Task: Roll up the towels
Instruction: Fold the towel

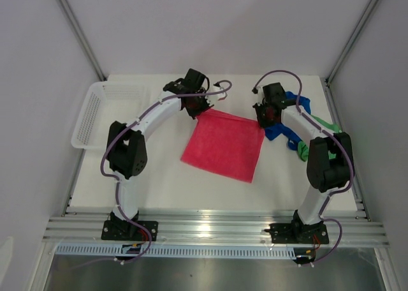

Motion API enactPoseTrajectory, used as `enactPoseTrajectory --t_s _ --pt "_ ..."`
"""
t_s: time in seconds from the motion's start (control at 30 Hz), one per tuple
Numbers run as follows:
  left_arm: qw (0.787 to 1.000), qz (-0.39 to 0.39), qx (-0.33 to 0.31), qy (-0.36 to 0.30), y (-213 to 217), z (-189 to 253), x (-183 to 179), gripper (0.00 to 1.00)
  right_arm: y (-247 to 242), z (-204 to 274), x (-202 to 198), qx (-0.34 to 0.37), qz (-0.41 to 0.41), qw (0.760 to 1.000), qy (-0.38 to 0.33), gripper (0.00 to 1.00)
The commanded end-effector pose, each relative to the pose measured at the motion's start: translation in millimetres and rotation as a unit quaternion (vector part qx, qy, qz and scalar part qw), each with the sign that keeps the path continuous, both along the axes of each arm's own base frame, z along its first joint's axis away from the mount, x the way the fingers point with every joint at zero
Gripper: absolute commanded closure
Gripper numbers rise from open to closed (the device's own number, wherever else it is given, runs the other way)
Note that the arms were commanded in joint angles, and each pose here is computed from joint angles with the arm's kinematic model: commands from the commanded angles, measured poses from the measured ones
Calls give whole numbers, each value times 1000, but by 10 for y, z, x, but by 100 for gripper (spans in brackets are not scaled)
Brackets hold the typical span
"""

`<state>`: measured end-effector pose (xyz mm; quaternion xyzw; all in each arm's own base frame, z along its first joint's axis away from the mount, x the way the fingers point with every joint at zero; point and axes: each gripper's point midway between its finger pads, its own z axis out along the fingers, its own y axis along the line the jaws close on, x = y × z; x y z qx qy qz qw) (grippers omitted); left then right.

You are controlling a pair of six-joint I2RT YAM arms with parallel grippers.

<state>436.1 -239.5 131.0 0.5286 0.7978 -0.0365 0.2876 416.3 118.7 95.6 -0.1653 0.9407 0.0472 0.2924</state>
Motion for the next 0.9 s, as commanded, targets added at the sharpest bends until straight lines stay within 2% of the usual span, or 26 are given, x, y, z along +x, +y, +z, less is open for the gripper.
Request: enactPoseTrajectory --t_s 0.0,0.37,0.63,0.87 --pt "999 34 -19 -28 -26 246 186 99 -160 240 152 -16 -36 999 -31 100" --pt "995 39 -39 -80 -113 513 418 99 -181 324 313 -10 -44 998 -46 100" --pt "995 57 14 -76 -53 110 658 99 -229 148 477 -20 -49 998 -32 100" --pt "995 58 23 -81 -59 -26 743 99 -223 -31 550 -22 -47 999 -15 100"
